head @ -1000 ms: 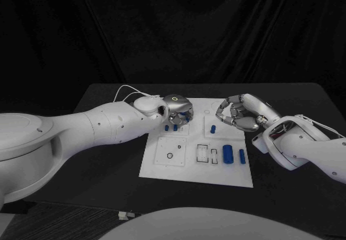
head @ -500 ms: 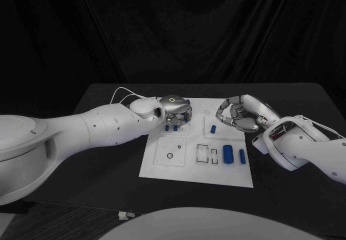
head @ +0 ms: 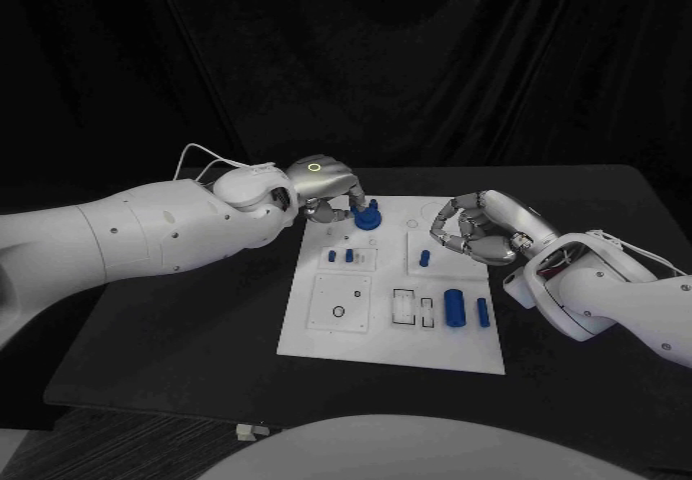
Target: Assemble the parts on the task board
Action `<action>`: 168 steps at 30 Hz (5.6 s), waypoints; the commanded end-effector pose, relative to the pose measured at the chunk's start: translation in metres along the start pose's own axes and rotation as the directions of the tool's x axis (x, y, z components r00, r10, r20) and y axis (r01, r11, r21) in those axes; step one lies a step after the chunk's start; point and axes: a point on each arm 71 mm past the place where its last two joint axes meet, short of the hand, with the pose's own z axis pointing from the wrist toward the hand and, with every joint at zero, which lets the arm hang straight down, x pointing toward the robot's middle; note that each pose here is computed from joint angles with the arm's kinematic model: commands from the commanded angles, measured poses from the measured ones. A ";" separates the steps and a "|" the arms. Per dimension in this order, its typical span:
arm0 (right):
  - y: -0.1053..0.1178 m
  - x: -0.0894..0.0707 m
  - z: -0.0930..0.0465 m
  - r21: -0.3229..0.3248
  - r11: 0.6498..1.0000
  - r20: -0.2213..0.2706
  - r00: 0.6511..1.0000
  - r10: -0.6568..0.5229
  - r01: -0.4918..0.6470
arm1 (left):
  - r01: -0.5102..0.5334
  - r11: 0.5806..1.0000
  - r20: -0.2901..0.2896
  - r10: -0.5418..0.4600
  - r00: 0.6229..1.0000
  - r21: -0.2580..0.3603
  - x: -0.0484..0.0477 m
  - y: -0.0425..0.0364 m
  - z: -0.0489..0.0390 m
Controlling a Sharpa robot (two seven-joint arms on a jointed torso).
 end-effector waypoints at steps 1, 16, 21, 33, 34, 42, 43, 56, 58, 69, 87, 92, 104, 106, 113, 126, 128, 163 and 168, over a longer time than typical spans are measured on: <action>-0.003 0.002 -0.002 0.021 1.000 -0.006 1.000 -0.003 0.003 | 0.009 1.000 -0.047 -0.008 0.999 0.022 -0.0010 0.0006 -0.0054; -0.004 0.005 -0.003 0.023 1.000 -0.013 1.000 0.002 -0.002 | 0.030 1.000 -0.094 -0.031 0.995 -0.008 0.0228 0.0108 -0.0182; -0.004 0.006 -0.003 0.023 1.000 -0.013 1.000 0.002 -0.002 | 0.028 1.000 -0.088 -0.029 0.996 -0.011 0.0260 0.0108 -0.0164; -0.003 0.007 -0.002 0.022 1.000 -0.016 1.000 0.003 -0.003 | 0.036 0.999 -0.088 -0.037 0.995 -0.019 0.0390 0.0072 -0.0115; -0.003 0.007 -0.002 0.022 1.000 -0.017 1.000 0.003 -0.003 | 0.037 0.999 -0.089 -0.038 0.995 -0.019 0.0397 0.0070 -0.0113; -0.003 0.007 -0.002 0.022 1.000 -0.018 1.000 0.006 -0.005 | 0.043 0.999 -0.096 -0.045 0.994 -0.024 0.0502 0.0047 -0.0078; -0.003 0.007 -0.002 0.022 1.000 -0.018 1.000 0.006 -0.006 | 0.042 0.999 -0.096 -0.045 0.994 -0.026 0.0507 0.0049 -0.0074; -0.003 0.008 -0.002 0.022 1.000 -0.021 1.000 0.008 -0.007 | 0.042 0.999 -0.101 -0.045 0.994 -0.034 0.0545 0.0028 -0.0004; -0.003 0.008 -0.002 0.022 1.000 -0.021 1.000 0.008 -0.007 | 0.042 0.999 -0.102 -0.045 0.994 -0.033 0.0547 0.0022 0.0009; -0.003 0.009 -0.002 0.026 1.000 -0.026 1.000 0.014 -0.013 | 0.044 0.999 -0.116 -0.048 0.992 -0.032 0.0570 0.0009 0.0049; -0.003 0.009 -0.002 0.029 0.999 -0.031 0.999 0.015 -0.015 | 0.052 0.997 -0.153 -0.059 0.986 -0.049 0.0619 0.0030 0.0040; -0.003 0.009 -0.002 0.030 0.999 -0.032 0.999 0.016 -0.015 | 0.053 0.997 -0.160 -0.061 0.985 -0.053 0.0626 0.0040 0.0030; -0.003 0.010 -0.001 0.031 0.999 -0.036 0.999 0.017 -0.016 | 0.058 0.997 -0.175 -0.067 0.982 -0.056 0.0676 0.0033 0.0036; -0.003 0.011 -0.001 0.031 0.999 -0.037 0.999 0.017 -0.016 | 0.059 0.997 -0.176 -0.068 0.982 -0.054 0.0684 0.0028 0.0039; -0.003 0.011 -0.001 0.033 0.999 -0.041 0.999 0.019 -0.018 | 0.060 0.997 -0.178 -0.069 0.982 -0.055 0.0706 0.0021 0.0050; -0.005 0.014 -0.002 0.050 0.998 -0.052 0.998 0.037 -0.035 | 0.058 0.996 -0.180 -0.068 0.981 -0.061 0.0717 0.0022 0.0073; -0.005 0.015 -0.002 0.051 0.998 -0.053 0.998 0.038 -0.036 | 0.058 0.996 -0.181 -0.069 0.981 -0.063 0.0718 0.0025 0.0073; -0.006 0.016 -0.003 0.060 0.998 -0.064 0.997 0.041 -0.037 | 0.050 0.997 -0.143 -0.057 0.988 -0.052 0.0689 0.0048 0.0019; -0.006 0.016 -0.003 0.061 0.997 -0.065 0.997 0.040 -0.036 | 0.046 0.998 -0.113 -0.050 0.992 -0.039 0.0665 0.0045 -0.0015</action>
